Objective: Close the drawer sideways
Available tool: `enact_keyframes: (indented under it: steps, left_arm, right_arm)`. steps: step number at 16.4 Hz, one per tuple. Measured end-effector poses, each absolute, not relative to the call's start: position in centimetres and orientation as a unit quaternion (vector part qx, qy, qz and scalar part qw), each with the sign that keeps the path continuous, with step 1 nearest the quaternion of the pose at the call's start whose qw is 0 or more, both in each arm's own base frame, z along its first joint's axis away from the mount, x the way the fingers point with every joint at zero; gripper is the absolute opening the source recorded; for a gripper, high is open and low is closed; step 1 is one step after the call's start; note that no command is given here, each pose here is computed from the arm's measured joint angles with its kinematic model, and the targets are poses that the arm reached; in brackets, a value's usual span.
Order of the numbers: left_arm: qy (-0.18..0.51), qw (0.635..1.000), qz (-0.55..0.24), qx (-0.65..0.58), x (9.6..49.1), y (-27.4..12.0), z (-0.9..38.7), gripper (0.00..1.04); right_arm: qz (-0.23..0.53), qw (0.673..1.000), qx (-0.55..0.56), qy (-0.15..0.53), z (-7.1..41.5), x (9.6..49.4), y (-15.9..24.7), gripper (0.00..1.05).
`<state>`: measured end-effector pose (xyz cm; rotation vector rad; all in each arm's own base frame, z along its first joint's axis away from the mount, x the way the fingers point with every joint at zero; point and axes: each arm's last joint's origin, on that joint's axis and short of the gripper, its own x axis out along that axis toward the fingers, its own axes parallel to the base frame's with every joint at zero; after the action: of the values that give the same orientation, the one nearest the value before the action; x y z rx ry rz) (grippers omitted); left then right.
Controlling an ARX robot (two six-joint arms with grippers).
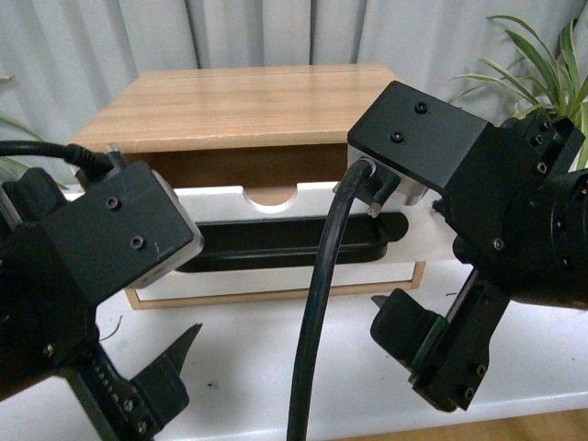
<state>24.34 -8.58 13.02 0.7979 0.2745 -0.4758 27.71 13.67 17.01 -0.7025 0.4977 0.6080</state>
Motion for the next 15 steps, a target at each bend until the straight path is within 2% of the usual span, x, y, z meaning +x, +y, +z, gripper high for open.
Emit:
enact_keyframes:
  steps: [6, 8, 9, 12, 15]
  left_arm:
    - [0.132, 0.885, -0.217, 0.391, 27.7, -8.9, 12.9, 0.98]
    - [0.138, 0.881, -0.209, 0.401, 31.5, -9.2, 12.7, 0.98]
    - [0.140, 0.881, -0.207, 0.401, 31.9, -9.1, 12.8, 0.98]
    - [0.136, 0.883, -0.209, 0.397, 31.0, -8.9, 13.3, 0.98]
    - [0.120, 0.896, -0.196, 0.379, 27.4, -8.0, 15.3, 0.98]
  right_arm:
    - [0.279, 0.868, -0.330, 0.244, 16.4, 30.5, 13.2, 0.98]
    - [0.257, 0.879, -0.316, 0.249, 16.3, 35.9, 12.5, 0.98]
    - [0.258, 0.878, -0.310, 0.259, 15.7, 36.5, 12.8, 0.98]
    - [0.264, 0.883, -0.300, 0.248, 16.4, 35.7, 12.6, 0.98]
    - [0.254, 0.897, -0.291, 0.216, 18.1, 32.4, 11.5, 0.98]
